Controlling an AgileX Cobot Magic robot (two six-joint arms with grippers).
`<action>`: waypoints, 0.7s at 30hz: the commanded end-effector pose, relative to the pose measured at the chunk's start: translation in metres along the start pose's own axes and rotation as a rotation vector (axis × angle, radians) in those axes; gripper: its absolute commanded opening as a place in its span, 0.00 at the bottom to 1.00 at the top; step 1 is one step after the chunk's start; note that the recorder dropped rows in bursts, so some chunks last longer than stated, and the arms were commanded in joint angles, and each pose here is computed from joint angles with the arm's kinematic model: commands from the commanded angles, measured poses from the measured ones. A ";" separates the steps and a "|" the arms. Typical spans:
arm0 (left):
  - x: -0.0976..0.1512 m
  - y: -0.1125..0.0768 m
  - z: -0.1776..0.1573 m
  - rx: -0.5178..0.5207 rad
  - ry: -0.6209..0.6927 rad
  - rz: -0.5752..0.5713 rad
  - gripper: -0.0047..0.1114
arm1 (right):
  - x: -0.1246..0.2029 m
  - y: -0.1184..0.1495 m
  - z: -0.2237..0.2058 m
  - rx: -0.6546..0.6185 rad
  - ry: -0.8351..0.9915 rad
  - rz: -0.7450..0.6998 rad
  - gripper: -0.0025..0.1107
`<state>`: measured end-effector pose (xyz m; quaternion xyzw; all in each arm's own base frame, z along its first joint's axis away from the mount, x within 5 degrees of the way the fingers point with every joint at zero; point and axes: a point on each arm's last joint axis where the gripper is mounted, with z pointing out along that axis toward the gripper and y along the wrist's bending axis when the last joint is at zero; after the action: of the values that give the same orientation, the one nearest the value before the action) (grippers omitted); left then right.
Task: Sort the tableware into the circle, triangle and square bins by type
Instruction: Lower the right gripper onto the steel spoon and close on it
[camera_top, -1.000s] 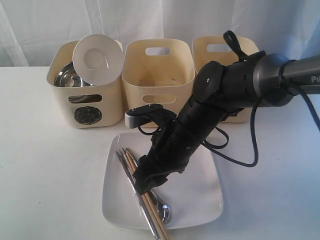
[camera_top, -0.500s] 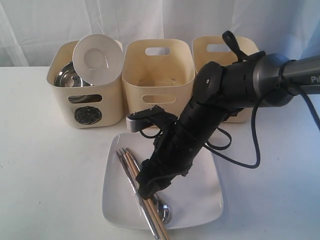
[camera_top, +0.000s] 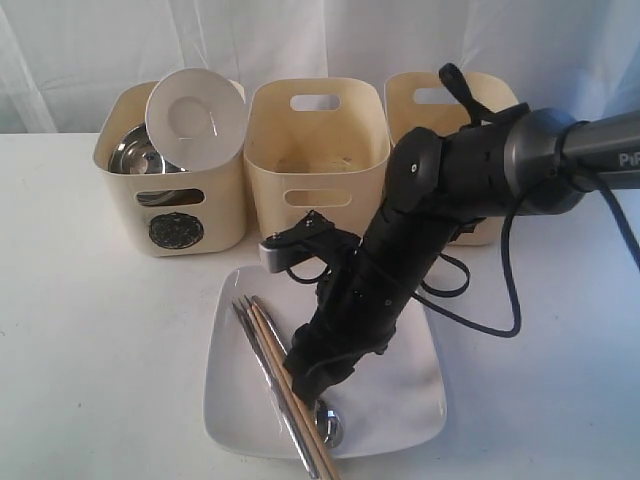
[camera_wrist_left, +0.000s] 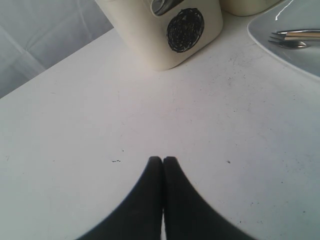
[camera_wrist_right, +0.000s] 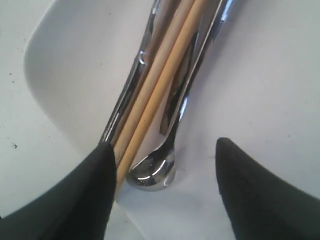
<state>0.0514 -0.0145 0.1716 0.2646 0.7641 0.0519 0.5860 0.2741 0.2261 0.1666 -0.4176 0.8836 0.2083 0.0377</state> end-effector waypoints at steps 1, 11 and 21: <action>0.001 -0.001 0.000 0.003 -0.005 -0.004 0.04 | 0.002 -0.006 0.015 0.000 0.039 0.015 0.51; 0.001 -0.001 0.000 0.003 -0.005 -0.004 0.04 | 0.004 -0.014 0.029 0.016 0.060 0.020 0.51; 0.001 -0.001 0.000 0.003 -0.005 -0.004 0.04 | 0.006 -0.020 0.030 0.075 0.083 -0.012 0.51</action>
<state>0.0514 -0.0145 0.1716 0.2646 0.7641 0.0519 0.5860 0.2799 0.2261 0.1419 -0.4203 0.8877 0.1869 0.0204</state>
